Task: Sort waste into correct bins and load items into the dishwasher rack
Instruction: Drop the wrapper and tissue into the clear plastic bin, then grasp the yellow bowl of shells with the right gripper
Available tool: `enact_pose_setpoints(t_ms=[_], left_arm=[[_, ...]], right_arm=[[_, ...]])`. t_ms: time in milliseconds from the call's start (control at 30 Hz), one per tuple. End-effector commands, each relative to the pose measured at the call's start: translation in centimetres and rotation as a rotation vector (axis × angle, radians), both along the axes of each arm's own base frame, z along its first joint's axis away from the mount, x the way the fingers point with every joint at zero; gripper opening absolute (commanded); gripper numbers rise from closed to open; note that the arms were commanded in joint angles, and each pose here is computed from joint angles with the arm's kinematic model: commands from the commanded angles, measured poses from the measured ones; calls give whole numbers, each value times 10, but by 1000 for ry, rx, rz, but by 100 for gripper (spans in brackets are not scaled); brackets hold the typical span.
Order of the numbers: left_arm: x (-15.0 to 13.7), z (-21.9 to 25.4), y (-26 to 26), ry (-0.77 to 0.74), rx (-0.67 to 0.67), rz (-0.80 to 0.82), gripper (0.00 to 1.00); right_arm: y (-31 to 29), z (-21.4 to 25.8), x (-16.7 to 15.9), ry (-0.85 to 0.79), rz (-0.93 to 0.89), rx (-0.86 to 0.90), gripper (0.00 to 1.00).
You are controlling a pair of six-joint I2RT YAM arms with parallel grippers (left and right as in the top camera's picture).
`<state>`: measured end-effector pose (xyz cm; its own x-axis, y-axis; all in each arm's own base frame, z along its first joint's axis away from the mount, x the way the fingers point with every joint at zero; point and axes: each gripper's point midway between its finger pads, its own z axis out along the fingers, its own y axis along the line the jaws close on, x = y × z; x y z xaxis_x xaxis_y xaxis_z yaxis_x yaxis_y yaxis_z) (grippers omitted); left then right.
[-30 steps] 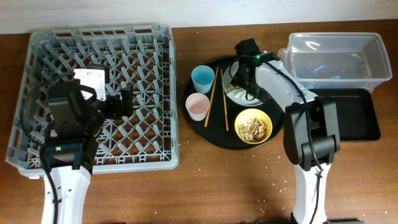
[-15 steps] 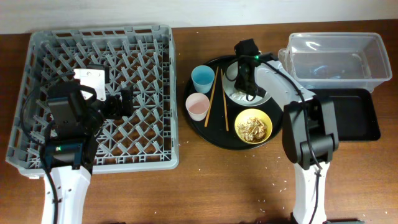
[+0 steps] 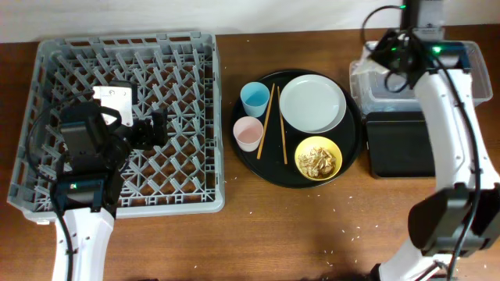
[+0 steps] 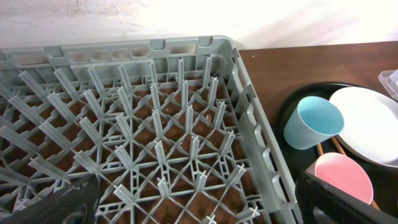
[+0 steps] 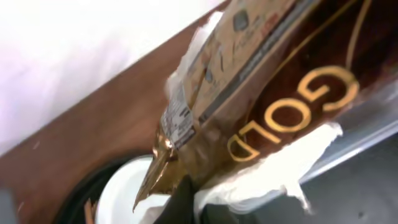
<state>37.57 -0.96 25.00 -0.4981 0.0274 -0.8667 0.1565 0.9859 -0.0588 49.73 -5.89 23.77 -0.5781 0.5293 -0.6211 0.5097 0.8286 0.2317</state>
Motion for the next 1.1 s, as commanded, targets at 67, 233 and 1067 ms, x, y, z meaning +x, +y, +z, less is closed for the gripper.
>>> enact_pose_setpoints(t_ms=[67, 233, 1067], left_arm=[[3, 6, -1, -11, -9, -5, 100], [3, 6, -1, -11, -9, -5, 100], [3, 6, -1, -11, -9, -5, 100]], right_arm=[[-61, -51, 23, 29, -129, 14, 4], [-85, -92, 41, 42, -166, 15, 98], [195, -174, -146, 604, 710, -58, 60]])
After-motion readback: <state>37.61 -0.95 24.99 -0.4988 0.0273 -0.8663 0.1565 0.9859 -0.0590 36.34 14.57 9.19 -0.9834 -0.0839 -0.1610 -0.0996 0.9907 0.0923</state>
